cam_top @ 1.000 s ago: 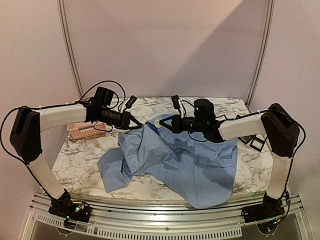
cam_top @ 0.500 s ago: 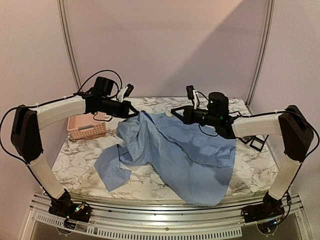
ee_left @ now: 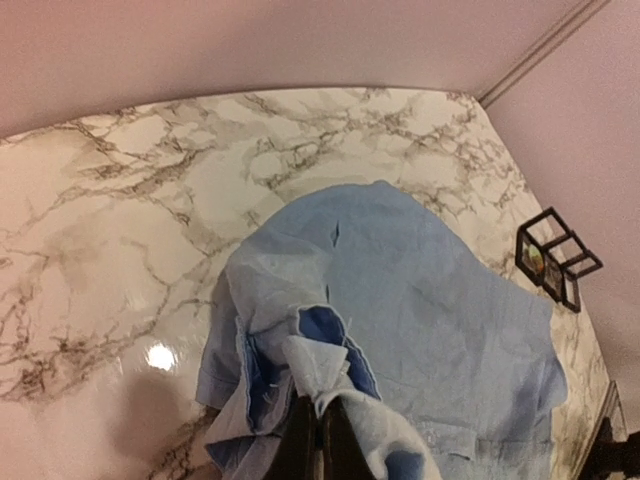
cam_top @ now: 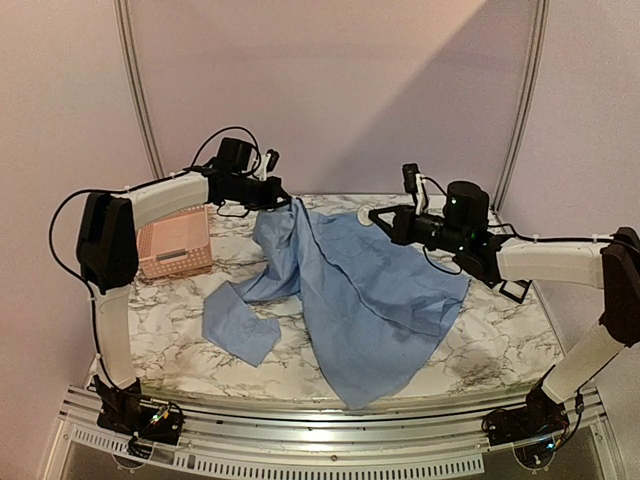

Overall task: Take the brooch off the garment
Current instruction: Move the crumpled clothing to the center of the board.

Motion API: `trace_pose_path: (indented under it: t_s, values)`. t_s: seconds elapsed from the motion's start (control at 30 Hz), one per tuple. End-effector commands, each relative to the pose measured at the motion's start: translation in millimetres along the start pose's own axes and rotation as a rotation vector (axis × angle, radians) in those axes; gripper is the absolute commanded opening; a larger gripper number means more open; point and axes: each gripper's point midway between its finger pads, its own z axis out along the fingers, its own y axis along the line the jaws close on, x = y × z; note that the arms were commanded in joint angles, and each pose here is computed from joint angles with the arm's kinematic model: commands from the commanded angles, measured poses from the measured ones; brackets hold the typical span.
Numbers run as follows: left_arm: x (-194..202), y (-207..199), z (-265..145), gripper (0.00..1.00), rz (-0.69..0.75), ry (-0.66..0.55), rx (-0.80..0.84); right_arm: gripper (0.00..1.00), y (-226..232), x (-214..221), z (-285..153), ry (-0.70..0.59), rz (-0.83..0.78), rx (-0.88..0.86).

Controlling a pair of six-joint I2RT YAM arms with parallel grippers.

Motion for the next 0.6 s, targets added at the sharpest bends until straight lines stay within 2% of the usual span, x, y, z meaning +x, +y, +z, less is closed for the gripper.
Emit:
trace_pose_path:
  t_s: [0.0, 0.13, 0.17, 0.2, 0.27, 0.3, 0.37, 0.57]
  values:
    - [-40, 31, 5, 0.00, -0.055, -0.088, -0.035, 0.00, -6, 1, -12, -0.001, -0.007, 0.033]
    - [-49, 43, 5, 0.01, -0.033, -0.117, -0.071, 0.00, -8, 2, -20, -0.007, 0.011, 0.017]
    - [-50, 46, 4, 0.04, -0.020, -0.120, -0.084, 0.00, -12, 2, -25, -0.010, 0.030, 0.008]
    - [-50, 51, 2, 0.10, -0.013, -0.121, -0.101, 0.00, -13, 0, -28, -0.012, 0.040, -0.007]
    - [-51, 53, -4, 0.35, 0.010, -0.123, -0.125, 0.00, -15, -1, -32, -0.008, 0.062, -0.026]
    - [-51, 53, -8, 0.53, 0.030, -0.120, -0.138, 0.00, -16, -1, -33, -0.007, 0.066, -0.026]
    - [-54, 50, -21, 0.70, 0.068, -0.122, -0.166, 0.00, -13, -2, -35, -0.002, 0.064, -0.039]
    - [-66, 53, -86, 0.80, 0.180, -0.195, -0.351, 0.00, 12, -5, -45, 0.019, 0.030, -0.213]
